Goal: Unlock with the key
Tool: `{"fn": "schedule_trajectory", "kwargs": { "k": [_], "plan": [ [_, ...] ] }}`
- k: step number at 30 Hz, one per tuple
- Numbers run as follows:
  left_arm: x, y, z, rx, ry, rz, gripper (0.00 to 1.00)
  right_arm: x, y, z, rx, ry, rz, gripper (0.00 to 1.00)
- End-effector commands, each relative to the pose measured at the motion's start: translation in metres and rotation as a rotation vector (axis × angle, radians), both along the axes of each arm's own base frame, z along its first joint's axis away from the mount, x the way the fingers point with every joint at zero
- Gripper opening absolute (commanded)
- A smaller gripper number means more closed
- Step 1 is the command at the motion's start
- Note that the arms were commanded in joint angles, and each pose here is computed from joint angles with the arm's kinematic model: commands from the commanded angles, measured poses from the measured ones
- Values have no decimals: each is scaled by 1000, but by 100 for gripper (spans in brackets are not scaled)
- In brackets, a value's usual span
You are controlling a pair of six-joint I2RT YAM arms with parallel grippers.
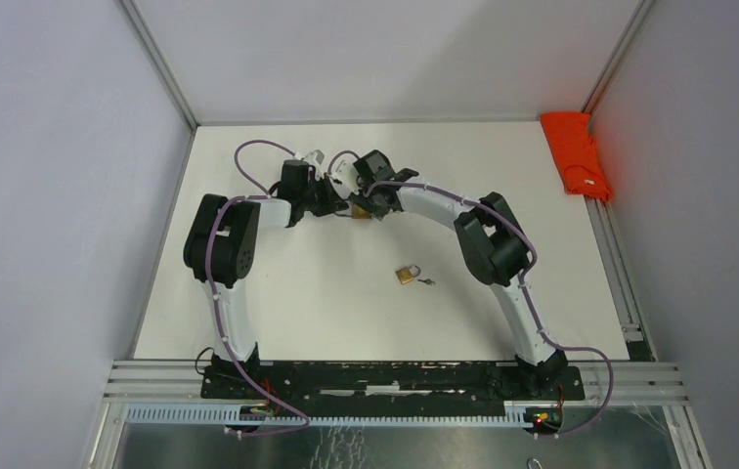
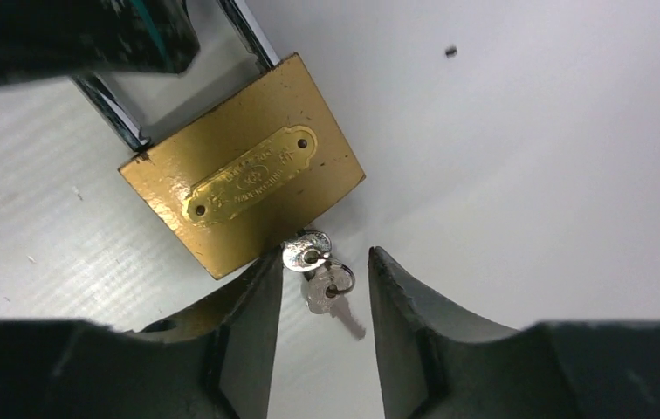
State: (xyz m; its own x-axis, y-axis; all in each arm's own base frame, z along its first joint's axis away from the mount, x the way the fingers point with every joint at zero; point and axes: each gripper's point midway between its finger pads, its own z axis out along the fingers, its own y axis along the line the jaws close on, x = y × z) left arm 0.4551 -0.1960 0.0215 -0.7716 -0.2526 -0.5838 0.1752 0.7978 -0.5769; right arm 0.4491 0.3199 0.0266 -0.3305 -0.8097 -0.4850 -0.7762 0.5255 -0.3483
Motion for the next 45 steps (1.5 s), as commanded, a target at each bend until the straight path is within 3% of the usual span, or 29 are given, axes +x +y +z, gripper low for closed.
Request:
{"fn": "schedule_trajectory", "kwargs": {
  "k": [1, 8, 14, 26, 31, 36, 41, 45],
  "plan": [
    [-2, 0, -8, 2, 21, -14, 2, -22, 8, -40, 25, 187, 33, 44],
    [-3, 0, -6, 4, 16, -26, 2, -36, 8, -48, 111, 279, 12, 30],
    [-5, -3, -6, -4, 18, -42, 2, -51, 16, -21, 280, 310, 38, 23],
    [-13, -18, 5, -57, -20, -133, 2, -80, 43, 25, 729, 571, 1, 17],
    [-17, -25, 8, -66, -27, -163, 2, -76, 39, 32, 809, 598, -41, 17],
    [-16, -23, 14, -50, -42, -144, 2, -66, 23, 27, 778, 537, -104, 36],
    [-5, 10, 29, 48, -67, 64, 2, -61, 8, 45, 713, 403, -119, 47],
    [1, 45, 70, 106, -131, 280, 3, -51, 1, 60, 583, 262, -132, 73]
  ]
}}
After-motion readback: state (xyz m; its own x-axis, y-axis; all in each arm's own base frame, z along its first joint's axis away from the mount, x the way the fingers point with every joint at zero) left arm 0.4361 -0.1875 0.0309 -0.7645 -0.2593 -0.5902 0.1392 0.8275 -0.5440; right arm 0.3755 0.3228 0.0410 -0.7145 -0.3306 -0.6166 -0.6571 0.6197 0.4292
